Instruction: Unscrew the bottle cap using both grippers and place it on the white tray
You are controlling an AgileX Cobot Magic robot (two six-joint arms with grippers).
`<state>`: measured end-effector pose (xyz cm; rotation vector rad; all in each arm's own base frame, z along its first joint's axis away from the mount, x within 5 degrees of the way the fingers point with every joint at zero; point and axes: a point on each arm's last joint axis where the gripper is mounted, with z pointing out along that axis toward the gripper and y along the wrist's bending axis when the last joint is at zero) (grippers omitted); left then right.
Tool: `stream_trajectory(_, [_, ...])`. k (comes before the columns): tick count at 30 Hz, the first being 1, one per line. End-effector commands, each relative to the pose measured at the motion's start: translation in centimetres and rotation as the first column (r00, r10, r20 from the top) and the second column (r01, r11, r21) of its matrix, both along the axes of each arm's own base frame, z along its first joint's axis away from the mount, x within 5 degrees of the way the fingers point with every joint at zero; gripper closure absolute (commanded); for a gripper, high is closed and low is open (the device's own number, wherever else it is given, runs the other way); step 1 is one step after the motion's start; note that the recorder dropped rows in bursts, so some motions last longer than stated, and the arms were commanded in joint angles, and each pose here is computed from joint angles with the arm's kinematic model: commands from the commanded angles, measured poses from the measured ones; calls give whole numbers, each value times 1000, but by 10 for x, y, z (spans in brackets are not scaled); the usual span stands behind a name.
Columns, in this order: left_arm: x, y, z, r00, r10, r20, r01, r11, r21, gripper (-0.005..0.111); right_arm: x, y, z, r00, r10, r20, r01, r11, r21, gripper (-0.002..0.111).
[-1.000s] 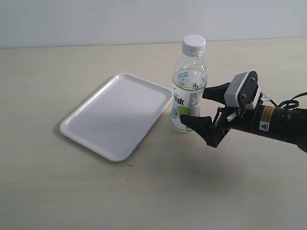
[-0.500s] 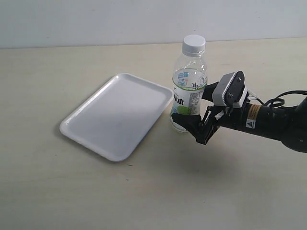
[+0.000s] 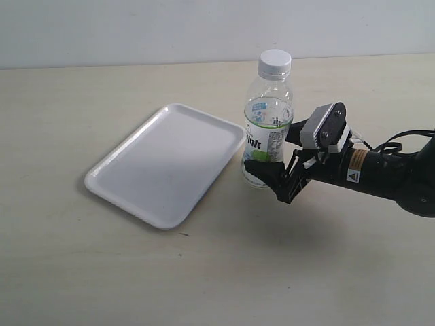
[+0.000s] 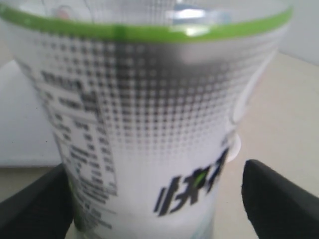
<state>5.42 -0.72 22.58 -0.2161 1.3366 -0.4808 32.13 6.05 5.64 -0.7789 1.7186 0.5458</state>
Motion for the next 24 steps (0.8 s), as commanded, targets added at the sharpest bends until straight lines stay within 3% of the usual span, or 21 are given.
stream_trajectory(1, [-1, 0, 1, 1000, 2, 4, -2, 1000, -7, 107, 1, 1, 1, 1000, 3, 7, -3, 1000, 12, 26])
stream_trajectory(7, [-1, 0, 1, 1000, 2, 7, -1, 1000, -7, 107, 1, 1, 1, 1000, 1, 7, -1, 1000, 12, 28])
stream_trajectory(13, [-1, 0, 1, 1000, 15, 12, -16, 999, 51, 107, 1, 1, 2, 1000, -8, -21, 9, 999, 41, 62])
stream_trajectory(19, [-1, 0, 1, 1000, 15, 12, -16, 999, 51, 107, 1, 1, 2, 999, -12, -32, 14, 999, 51, 101])
stream_trajectory(21, [-1, 0, 2, 1000, 14, 25, -15, 999, 49, 107, 1, 1, 2, 1000, -11, -29, 12, 999, 48, 107])
stream_trajectory(24, [-3, 0, 8, 996, 10, 88, -14, 999, 41, 107, 0, 2, 3, 1000, 16, -8, -15, 999, 31, 108])
